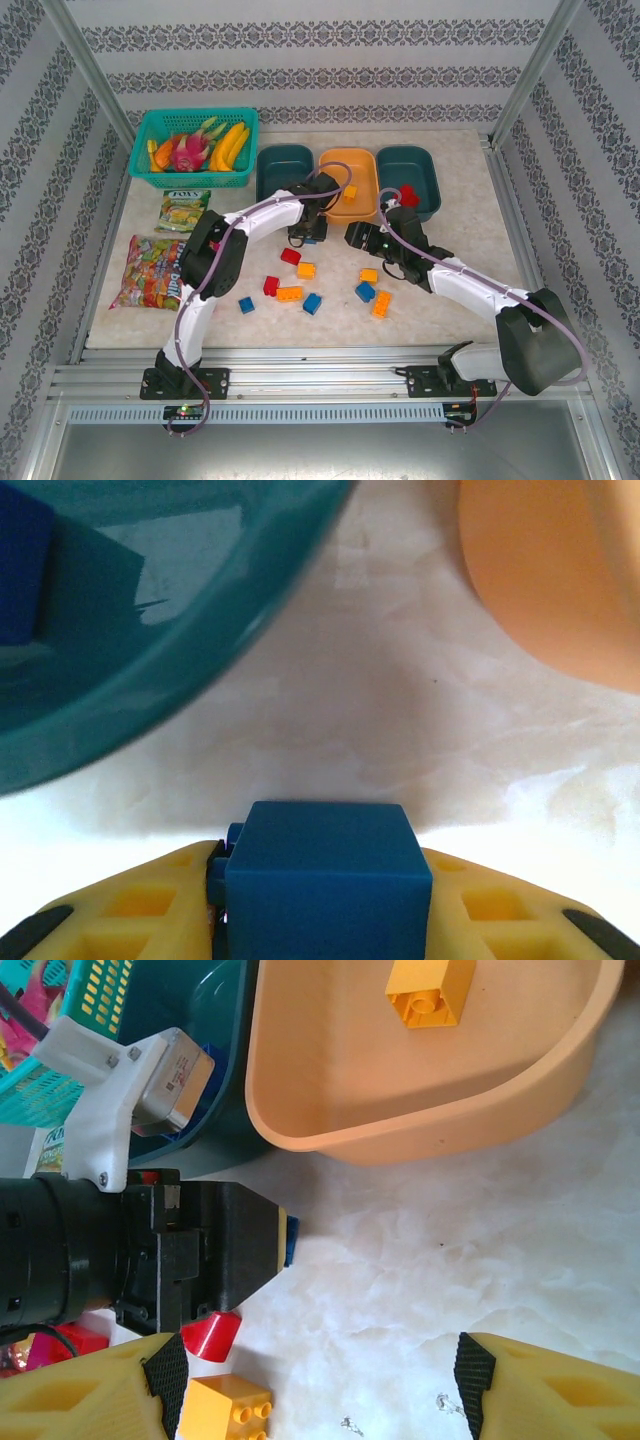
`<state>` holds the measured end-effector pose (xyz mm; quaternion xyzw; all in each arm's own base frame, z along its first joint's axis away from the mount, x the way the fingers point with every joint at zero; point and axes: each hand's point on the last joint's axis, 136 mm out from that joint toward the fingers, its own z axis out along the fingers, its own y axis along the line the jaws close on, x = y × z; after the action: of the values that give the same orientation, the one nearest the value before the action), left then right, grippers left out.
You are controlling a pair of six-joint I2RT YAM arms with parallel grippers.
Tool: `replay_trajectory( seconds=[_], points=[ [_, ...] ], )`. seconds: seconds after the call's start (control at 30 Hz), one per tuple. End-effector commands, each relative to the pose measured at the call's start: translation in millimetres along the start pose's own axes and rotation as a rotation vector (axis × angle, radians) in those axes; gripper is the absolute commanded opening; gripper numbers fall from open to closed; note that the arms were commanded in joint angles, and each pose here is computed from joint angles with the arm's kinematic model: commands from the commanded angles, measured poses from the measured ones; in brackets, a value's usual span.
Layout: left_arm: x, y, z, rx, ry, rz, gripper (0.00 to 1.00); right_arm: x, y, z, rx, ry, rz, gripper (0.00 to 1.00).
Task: Sort the legos into containers by color
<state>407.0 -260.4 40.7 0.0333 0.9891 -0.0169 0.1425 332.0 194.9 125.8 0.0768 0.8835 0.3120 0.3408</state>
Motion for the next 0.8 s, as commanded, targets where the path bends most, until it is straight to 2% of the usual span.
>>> replay_trajectory(
  seconds=[0.0,0.17,0.3,0.53,0.63,0.77],
  points=[
    [-3.3,6.8,-61.4,0.013,-0.063,-0.039,0.35,-20.6,19.2,-6.9,-0.048,-0.035,-0.043,0.73],
    [-12.8,18.5,-118.7,0.075,-0.113,-0.103,0.35,-38.4,48.5,-7.6,-0.106,-0.047,-0.104,0.72],
    [-42.4,35.6,-135.4,0.114,-0.165,-0.19,0.35,-52.1,78.2,-4.4,-0.168,-0.053,-0.146,0.73],
    [-118.5,55.6,-106.6,0.143,-0.244,-0.287,0.35,-71.9,119.2,10.9,-0.233,-0.057,-0.167,0.73],
    [-146.9,58.8,-84.7,0.136,-0.267,-0.291,0.35,-83.1,120.9,19.7,-0.199,-0.065,-0.136,0.74],
    [-166.9,63.4,-45.1,0.161,-0.237,-0.338,0.35,-95.2,115.8,28.7,-0.169,-0.063,-0.088,0.74]
  ],
)
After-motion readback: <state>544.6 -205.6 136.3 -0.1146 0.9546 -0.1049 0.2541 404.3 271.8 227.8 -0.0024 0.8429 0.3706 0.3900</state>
